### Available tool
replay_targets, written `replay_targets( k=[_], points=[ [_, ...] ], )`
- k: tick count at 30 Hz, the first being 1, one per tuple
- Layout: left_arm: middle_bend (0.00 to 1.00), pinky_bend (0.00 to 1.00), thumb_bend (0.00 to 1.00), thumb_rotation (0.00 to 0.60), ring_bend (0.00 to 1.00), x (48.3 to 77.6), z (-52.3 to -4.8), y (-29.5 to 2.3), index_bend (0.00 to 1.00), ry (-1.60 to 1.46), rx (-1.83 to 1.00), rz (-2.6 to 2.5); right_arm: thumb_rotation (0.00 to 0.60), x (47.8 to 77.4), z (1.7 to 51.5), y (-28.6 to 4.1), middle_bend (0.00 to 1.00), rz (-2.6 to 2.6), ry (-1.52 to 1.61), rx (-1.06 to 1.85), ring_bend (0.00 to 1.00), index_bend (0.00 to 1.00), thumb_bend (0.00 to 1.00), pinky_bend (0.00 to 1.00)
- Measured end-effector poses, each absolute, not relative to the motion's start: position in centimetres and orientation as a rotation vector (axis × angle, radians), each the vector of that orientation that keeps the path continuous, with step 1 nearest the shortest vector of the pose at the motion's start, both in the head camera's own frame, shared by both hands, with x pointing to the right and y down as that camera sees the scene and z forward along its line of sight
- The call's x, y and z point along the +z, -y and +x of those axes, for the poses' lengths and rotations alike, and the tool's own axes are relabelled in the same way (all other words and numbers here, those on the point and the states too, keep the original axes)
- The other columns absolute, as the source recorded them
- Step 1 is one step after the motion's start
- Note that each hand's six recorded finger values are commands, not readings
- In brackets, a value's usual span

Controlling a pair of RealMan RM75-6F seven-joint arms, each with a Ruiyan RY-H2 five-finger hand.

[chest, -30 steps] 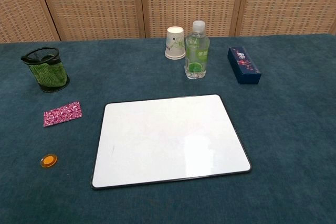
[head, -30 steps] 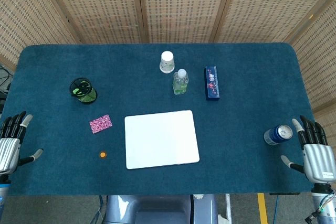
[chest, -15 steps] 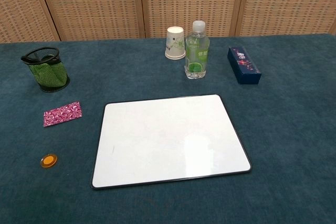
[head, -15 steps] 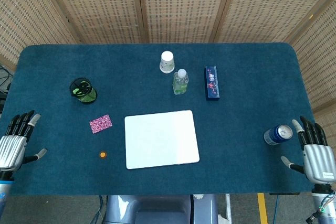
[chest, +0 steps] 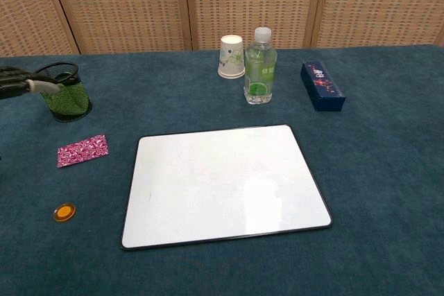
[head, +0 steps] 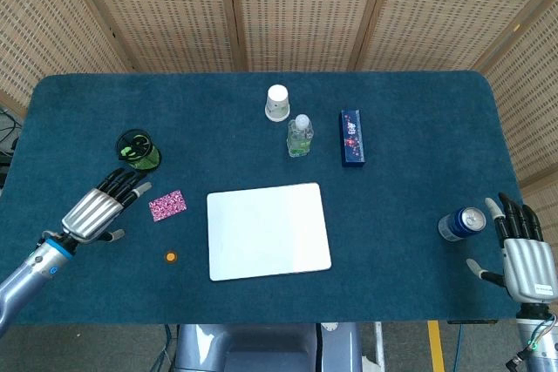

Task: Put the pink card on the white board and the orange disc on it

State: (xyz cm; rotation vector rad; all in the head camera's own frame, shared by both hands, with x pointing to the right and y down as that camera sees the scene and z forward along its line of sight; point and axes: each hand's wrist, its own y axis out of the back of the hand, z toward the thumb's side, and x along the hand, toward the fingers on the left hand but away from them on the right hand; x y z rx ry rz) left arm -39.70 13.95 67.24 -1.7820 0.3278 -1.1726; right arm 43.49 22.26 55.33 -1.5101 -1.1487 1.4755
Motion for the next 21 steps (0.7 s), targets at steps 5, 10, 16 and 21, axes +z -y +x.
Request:
replay_targets(
  k=[5,10,16,21],
  points=[
    [0.0,0.0,0.12,0.6,0.0,70.0,-37.2,-11.7,0.07,-0.149,-1.184,-1.763,0.6,55.4,43.5,-22.2,0.0,-1.502,1.155,1.493,0.0,0.05,0.0,0.0],
    [0.0,0.0,0.15,0.6,0.0,71.2,-36.0,-10.7,0.14,-0.078,-1.175,-1.737,0.6,55.5,43.6,-22.1,0.0,-1.496,1.16,1.504,0.0,0.05,0.0,0.0],
    [0.0,0.0,0.16,0.6,0.0,71.9,-35.3,-10.5,0.17,-0.026,-1.165,-1.726,0.6,55.5,43.7,-22.1,0.0,-1.489,1.171,1.514,0.0,0.05,0.0,0.0],
    [0.0,0.0,0.16,0.6,0.0,72.6,-35.3,-10.6,0.17,0.003,-1.174,-1.715,0.6,55.4,43.8,-22.1,0.0,-1.49,1.176,1.519,0.0,0.05,0.0,0.0]
  ],
)
